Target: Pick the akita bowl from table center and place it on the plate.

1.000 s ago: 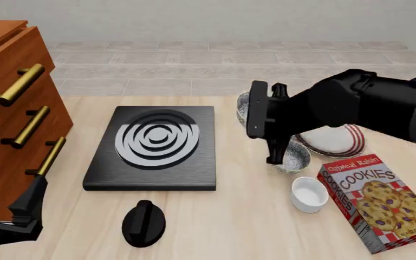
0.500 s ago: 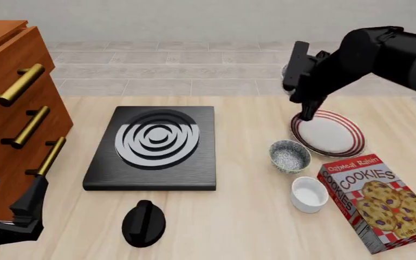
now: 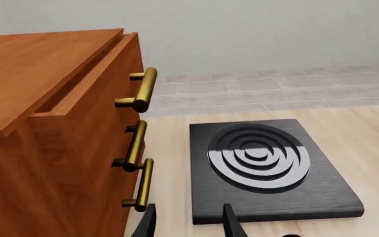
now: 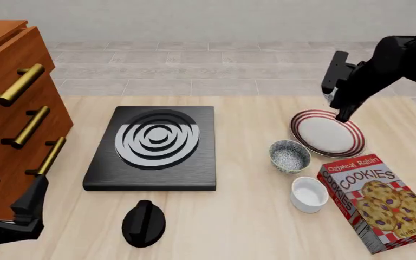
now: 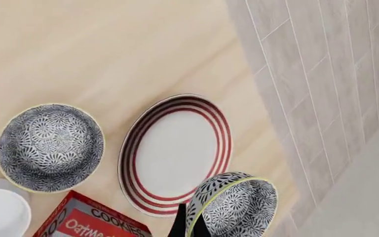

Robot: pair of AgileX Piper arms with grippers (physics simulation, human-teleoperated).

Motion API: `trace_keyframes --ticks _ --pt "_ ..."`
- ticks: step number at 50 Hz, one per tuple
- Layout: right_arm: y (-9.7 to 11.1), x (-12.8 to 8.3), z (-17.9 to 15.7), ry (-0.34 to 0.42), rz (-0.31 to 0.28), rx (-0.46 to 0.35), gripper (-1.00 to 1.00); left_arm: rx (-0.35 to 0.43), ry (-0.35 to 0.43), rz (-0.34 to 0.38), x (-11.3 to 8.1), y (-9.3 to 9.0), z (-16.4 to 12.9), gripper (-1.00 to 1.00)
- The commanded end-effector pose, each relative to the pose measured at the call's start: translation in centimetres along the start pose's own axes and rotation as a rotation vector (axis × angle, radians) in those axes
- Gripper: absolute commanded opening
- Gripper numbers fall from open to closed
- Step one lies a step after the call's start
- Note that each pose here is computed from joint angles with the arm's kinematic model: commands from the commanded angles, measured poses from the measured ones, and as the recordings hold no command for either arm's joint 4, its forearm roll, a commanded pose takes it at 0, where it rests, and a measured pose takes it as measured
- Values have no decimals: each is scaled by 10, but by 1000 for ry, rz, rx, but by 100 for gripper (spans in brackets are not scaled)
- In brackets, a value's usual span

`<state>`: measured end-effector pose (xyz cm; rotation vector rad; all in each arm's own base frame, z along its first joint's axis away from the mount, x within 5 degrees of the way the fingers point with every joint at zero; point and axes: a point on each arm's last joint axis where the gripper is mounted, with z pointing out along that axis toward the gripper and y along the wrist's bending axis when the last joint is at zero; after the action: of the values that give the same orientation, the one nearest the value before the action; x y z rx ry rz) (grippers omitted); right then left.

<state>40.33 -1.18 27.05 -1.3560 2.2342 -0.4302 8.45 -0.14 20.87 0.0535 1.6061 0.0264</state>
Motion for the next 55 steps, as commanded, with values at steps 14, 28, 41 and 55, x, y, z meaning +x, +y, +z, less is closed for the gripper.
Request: trace_keyframes --ticks 14,28,41,55 --pt "3 17 35 31 -2 -22 -100 3 7 6 0 0 2 100" --pt "-2 2 59 25 34 -41 -100 3 9 8 1 0 3 100" --pt "11 7 78 36 35 -65 -100 6 12 13 1 -1 4 100" --pt "20 17 89 48 35 -78 -100 13 14 18 1 -1 5 100"
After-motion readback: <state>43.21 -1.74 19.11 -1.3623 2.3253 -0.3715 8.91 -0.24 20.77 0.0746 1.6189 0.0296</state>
